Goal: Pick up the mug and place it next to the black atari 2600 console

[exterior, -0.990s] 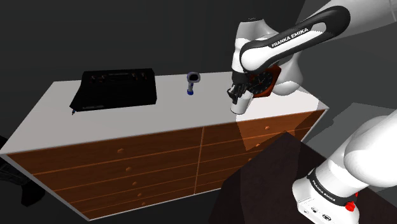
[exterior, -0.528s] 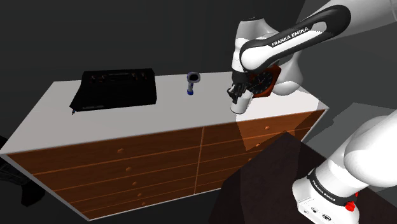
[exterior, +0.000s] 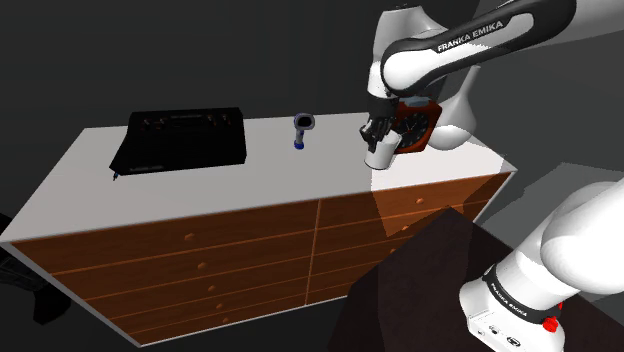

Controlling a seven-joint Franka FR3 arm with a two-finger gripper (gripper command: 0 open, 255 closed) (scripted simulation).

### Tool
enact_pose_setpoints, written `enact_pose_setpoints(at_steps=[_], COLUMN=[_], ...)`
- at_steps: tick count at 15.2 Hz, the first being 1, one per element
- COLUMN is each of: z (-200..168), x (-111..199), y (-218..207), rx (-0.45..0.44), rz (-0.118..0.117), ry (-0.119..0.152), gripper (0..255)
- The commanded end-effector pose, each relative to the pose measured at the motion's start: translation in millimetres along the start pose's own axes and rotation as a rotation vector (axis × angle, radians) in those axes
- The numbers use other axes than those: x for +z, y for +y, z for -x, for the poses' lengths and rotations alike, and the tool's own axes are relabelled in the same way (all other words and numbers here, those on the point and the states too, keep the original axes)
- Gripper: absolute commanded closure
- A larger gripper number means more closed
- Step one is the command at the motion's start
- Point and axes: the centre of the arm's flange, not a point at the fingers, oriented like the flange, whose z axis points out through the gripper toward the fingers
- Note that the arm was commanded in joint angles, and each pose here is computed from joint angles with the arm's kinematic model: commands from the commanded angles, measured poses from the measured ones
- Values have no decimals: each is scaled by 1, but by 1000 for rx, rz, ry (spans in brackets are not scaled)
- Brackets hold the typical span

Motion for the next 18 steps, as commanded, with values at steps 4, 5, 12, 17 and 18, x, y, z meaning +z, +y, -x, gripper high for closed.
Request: enact_pose_setpoints(at_steps=[4,5,12,17,18], z=[2,2,4,5,5], x=[-27,-32,-69,-95,-100], y=[2,3,5,7,8], rx=[0,0,0,0,0], rz=[0,0,0,0,0], ry=[0,0,0,0,0], gripper=[255,255,255,255,255])
